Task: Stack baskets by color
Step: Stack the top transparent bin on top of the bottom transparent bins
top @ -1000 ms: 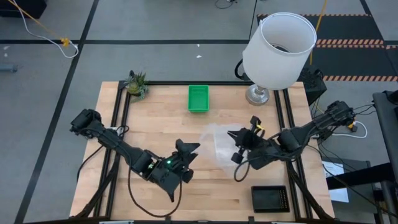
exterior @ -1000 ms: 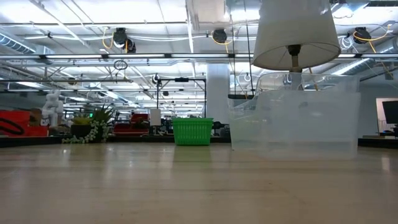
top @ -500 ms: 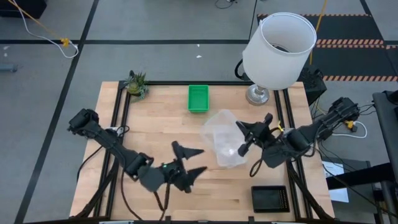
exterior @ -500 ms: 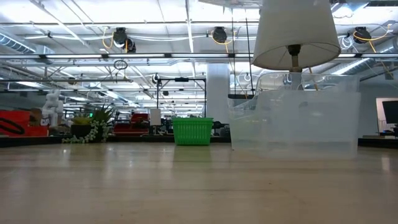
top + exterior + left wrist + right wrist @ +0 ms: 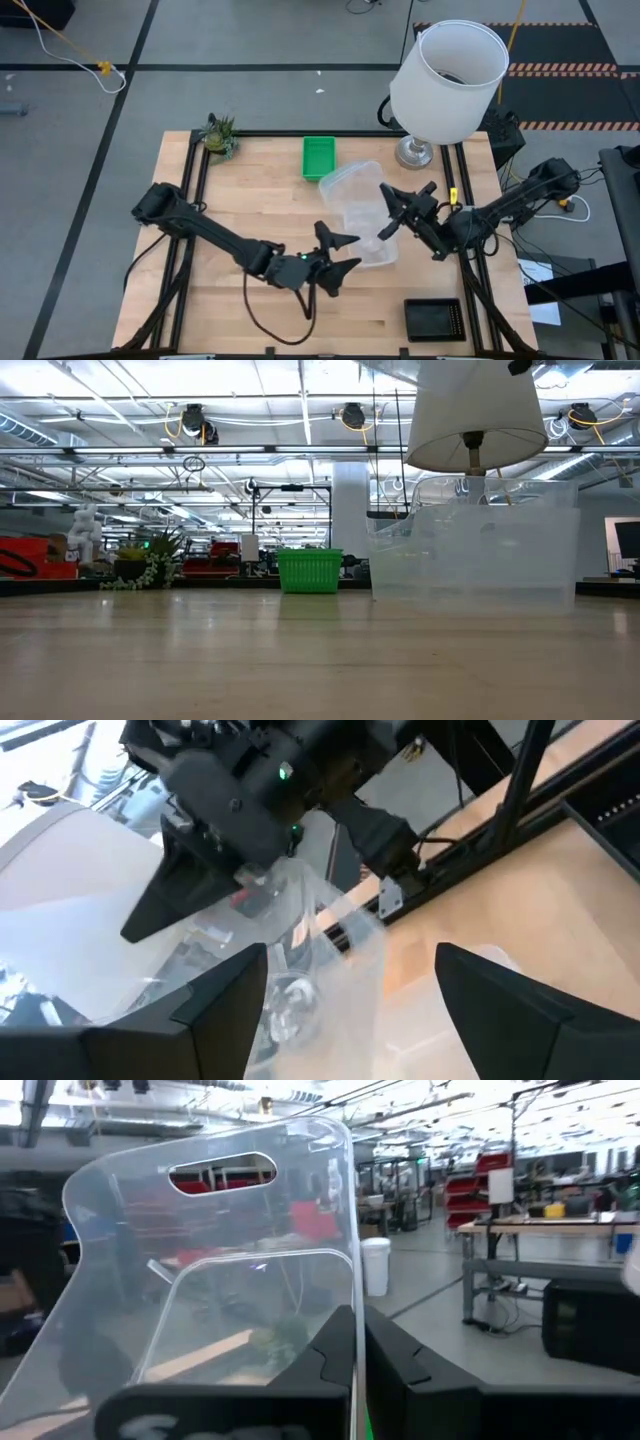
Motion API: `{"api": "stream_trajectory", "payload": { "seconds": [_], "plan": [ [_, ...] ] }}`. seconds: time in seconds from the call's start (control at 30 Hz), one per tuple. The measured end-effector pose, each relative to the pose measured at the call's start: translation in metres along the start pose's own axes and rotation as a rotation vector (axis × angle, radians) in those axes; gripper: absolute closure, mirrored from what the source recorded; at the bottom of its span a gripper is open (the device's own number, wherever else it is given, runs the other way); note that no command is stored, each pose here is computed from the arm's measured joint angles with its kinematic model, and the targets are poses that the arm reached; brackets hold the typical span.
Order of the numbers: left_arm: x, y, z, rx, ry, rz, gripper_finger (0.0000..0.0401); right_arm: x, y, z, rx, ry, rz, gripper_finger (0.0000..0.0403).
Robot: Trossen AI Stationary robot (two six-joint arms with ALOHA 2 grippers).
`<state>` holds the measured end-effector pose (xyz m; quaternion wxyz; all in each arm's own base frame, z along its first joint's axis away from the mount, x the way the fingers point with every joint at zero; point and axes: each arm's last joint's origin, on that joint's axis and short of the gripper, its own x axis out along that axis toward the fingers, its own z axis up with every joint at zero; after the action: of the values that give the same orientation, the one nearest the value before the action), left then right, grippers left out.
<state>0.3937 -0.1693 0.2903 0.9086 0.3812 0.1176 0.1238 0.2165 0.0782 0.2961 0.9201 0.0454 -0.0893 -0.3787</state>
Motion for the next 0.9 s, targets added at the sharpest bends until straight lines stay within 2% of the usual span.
{"api": "stream_trajectory", "payload": {
  "seconds": [0.17, 0.43, 0.7, 0.9],
  "plan": [
    [0.017, -0.004, -0.001, 0.018, 0.032, 0.032, 0.0120, 0.002, -0.008, -0.006, -0.014, -0.018, -0.026, 0.0402],
    [0.042, -0.009, -0.020, 0.123, 0.118, 0.053, 0.0173, 0.006, -0.007, -0.013, -0.071, -0.004, -0.067, 0.0402],
    [0.044, -0.006, -0.024, 0.190, 0.170, 0.088, 0.0276, 0.008, -0.007, -0.015, -0.131, -0.001, -0.070, 0.0389],
    [0.035, -0.005, -0.023, 0.231, 0.206, 0.042, 0.0351, 0.004, -0.005, -0.013, -0.190, -0.004, -0.043, 0.0368]
  ]
}}
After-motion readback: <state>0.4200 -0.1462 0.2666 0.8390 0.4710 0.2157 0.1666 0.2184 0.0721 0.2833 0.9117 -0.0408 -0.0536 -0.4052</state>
